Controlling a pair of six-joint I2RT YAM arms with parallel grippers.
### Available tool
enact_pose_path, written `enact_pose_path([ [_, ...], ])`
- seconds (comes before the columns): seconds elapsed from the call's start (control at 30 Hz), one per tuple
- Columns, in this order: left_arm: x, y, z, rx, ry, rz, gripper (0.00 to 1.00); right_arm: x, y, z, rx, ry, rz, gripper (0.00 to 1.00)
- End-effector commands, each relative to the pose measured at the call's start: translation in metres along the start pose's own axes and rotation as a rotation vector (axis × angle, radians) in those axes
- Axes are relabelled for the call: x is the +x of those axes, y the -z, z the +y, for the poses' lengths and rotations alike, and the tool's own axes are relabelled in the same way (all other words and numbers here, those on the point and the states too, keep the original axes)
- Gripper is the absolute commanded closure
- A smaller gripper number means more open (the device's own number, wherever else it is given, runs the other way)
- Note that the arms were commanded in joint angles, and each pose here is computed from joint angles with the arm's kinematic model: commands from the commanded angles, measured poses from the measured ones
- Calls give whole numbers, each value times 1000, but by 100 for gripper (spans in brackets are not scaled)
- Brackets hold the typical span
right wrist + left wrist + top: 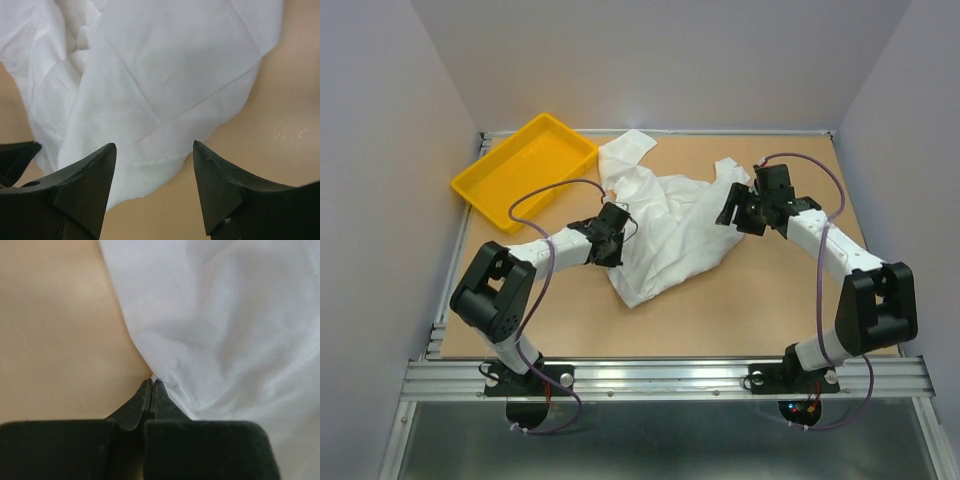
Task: Fold and stack the long sleeve shirts
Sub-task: Flatten the shirt out
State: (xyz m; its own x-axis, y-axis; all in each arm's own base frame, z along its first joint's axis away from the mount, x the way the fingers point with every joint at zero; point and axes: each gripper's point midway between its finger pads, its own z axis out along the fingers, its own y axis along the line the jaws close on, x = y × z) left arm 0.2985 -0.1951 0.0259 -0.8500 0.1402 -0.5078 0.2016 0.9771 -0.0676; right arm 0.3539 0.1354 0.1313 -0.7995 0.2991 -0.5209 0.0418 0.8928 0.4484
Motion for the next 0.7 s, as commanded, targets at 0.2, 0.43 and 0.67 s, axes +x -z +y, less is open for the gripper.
enact_pose_path([
  [0.2,8,43,41,-147,27,-13,100,-78,-30,-34,269,-129,-251,23],
  [0.43,2,59,44,-125,79,-73,100,-84,-58,-65,231,-269,-238,26],
  [0.67,-3,59,44,-118,81,-81,100,-85,-89,-70,78,-251,-210,29],
])
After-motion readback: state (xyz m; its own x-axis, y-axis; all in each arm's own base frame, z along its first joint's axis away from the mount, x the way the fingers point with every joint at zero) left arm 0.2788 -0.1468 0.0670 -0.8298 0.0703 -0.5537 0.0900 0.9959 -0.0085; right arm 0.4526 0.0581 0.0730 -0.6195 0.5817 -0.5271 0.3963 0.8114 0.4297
